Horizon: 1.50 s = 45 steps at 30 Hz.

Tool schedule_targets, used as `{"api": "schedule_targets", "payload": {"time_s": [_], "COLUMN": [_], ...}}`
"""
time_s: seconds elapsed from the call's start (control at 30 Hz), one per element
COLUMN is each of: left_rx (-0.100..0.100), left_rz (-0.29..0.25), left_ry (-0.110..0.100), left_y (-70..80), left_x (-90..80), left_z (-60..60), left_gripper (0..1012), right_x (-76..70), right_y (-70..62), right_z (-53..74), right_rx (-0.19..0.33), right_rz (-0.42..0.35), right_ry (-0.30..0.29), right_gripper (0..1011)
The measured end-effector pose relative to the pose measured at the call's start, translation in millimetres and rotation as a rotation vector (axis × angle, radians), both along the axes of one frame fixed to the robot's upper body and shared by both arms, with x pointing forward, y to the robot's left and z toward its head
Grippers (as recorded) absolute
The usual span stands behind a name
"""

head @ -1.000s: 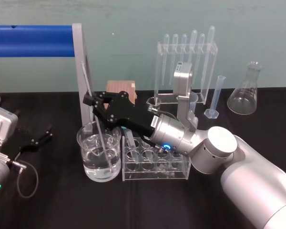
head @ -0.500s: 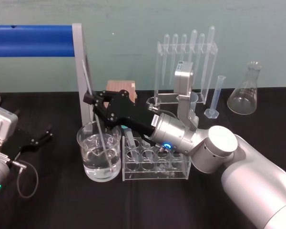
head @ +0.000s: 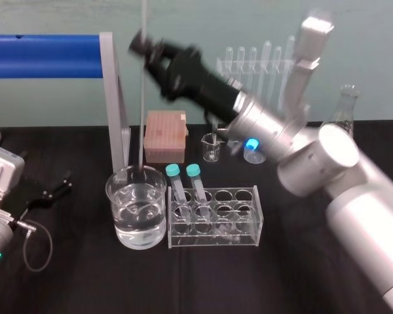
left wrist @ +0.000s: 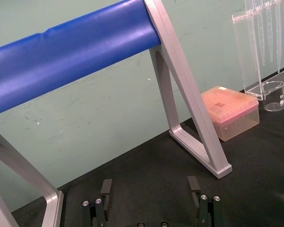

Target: Hold the thermometer with one hand and immerse one end into the beaker, then reinsert it into the test tube rack.

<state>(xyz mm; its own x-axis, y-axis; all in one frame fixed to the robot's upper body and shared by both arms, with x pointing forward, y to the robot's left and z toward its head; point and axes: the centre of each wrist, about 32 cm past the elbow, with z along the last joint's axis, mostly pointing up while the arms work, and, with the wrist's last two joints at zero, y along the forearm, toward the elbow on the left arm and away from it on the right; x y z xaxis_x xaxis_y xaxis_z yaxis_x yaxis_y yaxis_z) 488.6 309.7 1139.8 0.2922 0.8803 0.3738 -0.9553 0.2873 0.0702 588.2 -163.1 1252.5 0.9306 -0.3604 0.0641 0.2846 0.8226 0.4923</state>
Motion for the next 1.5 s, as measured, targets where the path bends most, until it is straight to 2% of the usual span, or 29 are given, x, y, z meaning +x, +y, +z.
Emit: {"api": "schedule_targets", "payload": {"time_s": [0.07, 0.1, 0.2, 0.23, 0.33, 0.37, 0.43, 0.53, 0.63, 0.67, 0.7, 0.8, 0.87, 1.1, 1.23, 1.5], "left_rx": [0.000, 0.000, 0.000, 0.000, 0.000, 0.000, 0.000, 0.000, 0.000, 0.000, 0.000, 0.000, 0.000, 0.000, 0.000, 0.000], "left_rz": [0.000, 0.000, 0.000, 0.000, 0.000, 0.000, 0.000, 0.000, 0.000, 0.000, 0.000, 0.000, 0.000, 0.000, 0.000, 0.000], "left_ry": [0.000, 0.000, 0.000, 0.000, 0.000, 0.000, 0.000, 0.000, 0.000, 0.000, 0.000, 0.000, 0.000, 0.000, 0.000, 0.000], "left_y": [0.0, 0.0, 0.0, 0.0, 0.0, 0.0, 0.0, 0.0, 0.0, 0.0, 0.0, 0.0, 0.0, 0.0, 0.0, 0.0], "left_x": [0.0, 0.0, 0.0, 0.0, 0.0, 0.0, 0.0, 0.0, 0.0, 0.0, 0.0, 0.0, 0.0, 0.0, 0.0, 0.0], "left_z": [0.0, 0.0, 0.0, 0.0, 0.0, 0.0, 0.0, 0.0, 0.0, 0.0, 0.0, 0.0, 0.0, 0.0, 0.0, 0.0], "left_gripper": [1008, 1008, 1008, 1008, 1008, 1008, 1008, 1008, 1008, 1008, 1008, 1008, 1008, 1008, 1008, 1008], "right_x": [-1.7, -3.5, -8.1, -12.6, -21.1, -27.9, -33.9, -50.4, -57.9, -61.3, -61.3, -65.7, -66.6, -66.6, -65.1, -61.1], "right_y": [-4.7, -10.6, -21.3, -30.8, -44.5, -54.1, -61.3, -77.0, -82.8, -85.3, -85.3, -88.8, -89.7, -89.8, -90.5, -91.3], "right_z": [12.2, 22.4, 36.0, 42.7, 48.0, 48.2, 47.5, 37.5, 28.9, 22.0, 22.0, 7.2, -2.6, -19.7, -31.2, -45.3], "right_rx": [0.028, 0.048, 0.066, 0.068, 0.060, 0.044, 0.029, -0.018, -0.039, -0.049, -0.049, -0.063, -0.068, -0.079, -0.107, -0.150], "right_rz": [-0.008, -0.022, -0.049, -0.071, -0.104, -0.126, -0.141, -0.174, -0.192, -0.204, -0.204, -0.221, -0.228, -0.237, -0.241, -0.256], "right_ry": [-0.017, -0.032, -0.051, -0.056, -0.055, -0.046, -0.037, 0.008, 0.031, 0.044, 0.044, 0.065, 0.083, 0.109, 0.100, 0.083], "right_gripper": [57, 57, 57, 57, 57, 57, 57, 57, 57, 57, 57, 57, 57, 57, 57, 57]}}
